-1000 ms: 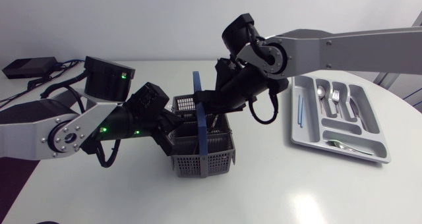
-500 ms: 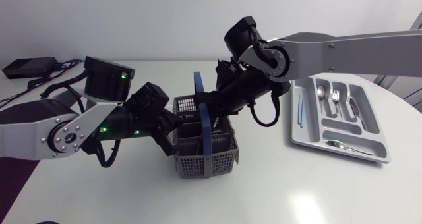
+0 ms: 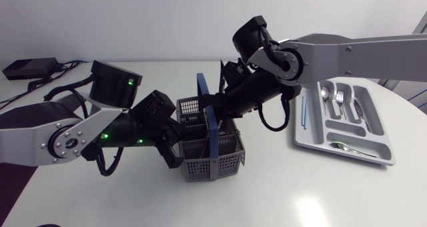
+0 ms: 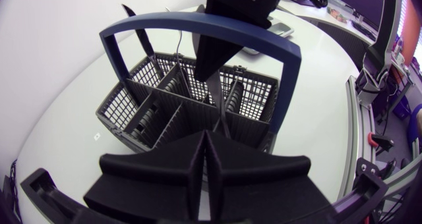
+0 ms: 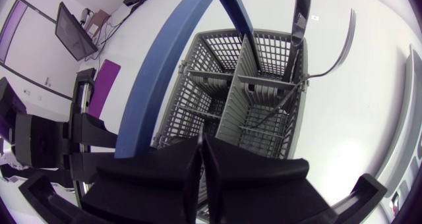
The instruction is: Sort the cutlery from the basket into the organizer compartments.
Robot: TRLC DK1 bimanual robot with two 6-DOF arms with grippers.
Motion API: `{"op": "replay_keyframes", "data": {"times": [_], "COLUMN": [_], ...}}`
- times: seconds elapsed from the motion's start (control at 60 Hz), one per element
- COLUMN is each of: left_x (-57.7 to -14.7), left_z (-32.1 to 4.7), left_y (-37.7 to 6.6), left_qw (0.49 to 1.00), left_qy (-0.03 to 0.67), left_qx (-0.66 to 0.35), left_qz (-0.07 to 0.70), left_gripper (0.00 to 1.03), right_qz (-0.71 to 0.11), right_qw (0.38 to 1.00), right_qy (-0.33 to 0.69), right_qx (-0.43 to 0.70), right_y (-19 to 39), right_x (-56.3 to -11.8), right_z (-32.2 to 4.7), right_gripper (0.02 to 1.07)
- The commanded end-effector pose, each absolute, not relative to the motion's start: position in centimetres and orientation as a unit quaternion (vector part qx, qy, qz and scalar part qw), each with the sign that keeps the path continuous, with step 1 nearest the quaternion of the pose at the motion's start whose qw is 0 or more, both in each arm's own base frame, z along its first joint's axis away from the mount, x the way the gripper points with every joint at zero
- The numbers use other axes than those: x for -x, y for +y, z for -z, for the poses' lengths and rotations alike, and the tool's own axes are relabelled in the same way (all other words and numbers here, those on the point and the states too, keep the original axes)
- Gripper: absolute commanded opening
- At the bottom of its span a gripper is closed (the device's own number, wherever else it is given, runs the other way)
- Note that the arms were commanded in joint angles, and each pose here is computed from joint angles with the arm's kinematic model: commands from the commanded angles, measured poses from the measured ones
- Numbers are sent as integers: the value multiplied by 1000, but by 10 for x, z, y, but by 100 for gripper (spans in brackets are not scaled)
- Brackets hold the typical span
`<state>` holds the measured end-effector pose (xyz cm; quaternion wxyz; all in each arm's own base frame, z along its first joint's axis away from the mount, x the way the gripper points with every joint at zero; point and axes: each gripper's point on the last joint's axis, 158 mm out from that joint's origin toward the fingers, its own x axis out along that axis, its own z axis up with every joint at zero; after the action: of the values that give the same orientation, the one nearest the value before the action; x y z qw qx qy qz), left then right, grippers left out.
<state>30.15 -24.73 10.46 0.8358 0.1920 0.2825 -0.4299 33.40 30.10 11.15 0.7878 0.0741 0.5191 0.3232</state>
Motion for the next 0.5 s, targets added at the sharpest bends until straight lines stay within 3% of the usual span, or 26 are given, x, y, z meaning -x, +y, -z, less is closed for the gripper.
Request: {"op": "replay_keyframes", "data": {"times": [0.0, 0.483], "left_x": [-299, -293], "left_z": [-122, -123], "left_y": [-253, -250], "left_qw": [838, 831], "left_qy": [267, 269], "left_qx": [-185, -197], "left_qz": [439, 446], "left_gripper": [4, 4], "right_qz": [-320, -334], "right_qw": [786, 799], "right_qy": [524, 492], "right_qx": [-77, -88], "right_y": [293, 279], "right_x": [-328, -324], "right_z": [-112, -149], "right_gripper": [7, 7]}}
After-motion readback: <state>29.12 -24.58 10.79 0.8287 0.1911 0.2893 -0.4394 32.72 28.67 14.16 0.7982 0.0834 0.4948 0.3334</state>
